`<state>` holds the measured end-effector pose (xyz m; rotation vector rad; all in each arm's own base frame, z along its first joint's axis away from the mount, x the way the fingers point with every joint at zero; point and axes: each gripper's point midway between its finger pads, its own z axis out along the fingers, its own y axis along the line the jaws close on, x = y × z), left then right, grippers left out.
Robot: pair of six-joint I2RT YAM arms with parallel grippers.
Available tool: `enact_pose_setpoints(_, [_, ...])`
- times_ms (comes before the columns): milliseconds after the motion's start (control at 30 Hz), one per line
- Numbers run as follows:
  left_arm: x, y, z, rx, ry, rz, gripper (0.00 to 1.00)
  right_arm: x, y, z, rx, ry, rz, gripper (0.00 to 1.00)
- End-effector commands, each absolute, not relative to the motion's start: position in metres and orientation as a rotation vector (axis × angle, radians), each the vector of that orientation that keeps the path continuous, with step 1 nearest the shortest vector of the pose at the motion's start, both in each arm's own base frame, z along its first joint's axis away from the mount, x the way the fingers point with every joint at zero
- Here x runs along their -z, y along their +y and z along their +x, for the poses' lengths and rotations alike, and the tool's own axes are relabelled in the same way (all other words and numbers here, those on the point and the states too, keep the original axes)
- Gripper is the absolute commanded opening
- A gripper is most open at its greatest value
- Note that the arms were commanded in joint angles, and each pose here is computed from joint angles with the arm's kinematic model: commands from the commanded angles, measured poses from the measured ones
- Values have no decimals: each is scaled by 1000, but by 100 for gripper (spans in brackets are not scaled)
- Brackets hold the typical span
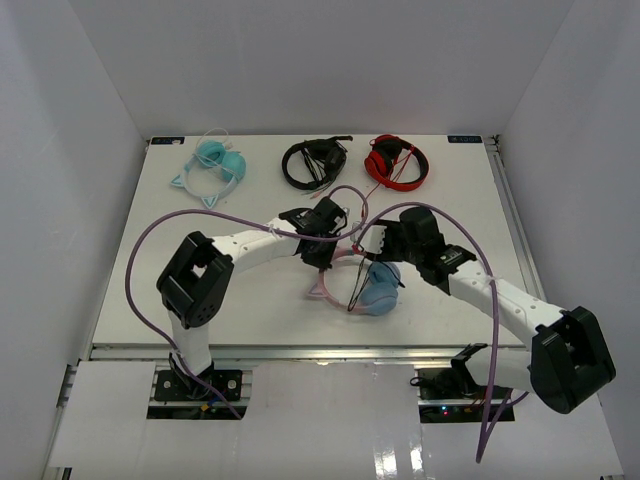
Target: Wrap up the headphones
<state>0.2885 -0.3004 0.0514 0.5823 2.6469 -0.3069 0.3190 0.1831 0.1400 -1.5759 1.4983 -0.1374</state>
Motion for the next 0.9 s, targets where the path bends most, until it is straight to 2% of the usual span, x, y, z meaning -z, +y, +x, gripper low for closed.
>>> enact_pose_setpoints(0, [-89, -309, 290, 456, 2558, 597, 0, -149, 178, 335, 93, 1519, -1470, 59])
enact_pose_setpoints(267, [-95, -293, 299, 472, 2560, 562, 0, -127, 156, 345, 3, 1649, -1392, 69])
enact_pose_setpoints(467, [-100, -287, 309, 503, 2557, 534, 0, -119, 148, 349, -90, 1731, -1329, 81])
enact_pose_setpoints(700, [-92, -265, 335, 479, 2594, 416, 0, -136, 143, 348, -218, 1749, -1197, 84])
enact_pose_setpoints(867, [-82, -234, 364, 500, 2641, 216, 0, -150, 141, 330, -354, 1737, -1100, 85])
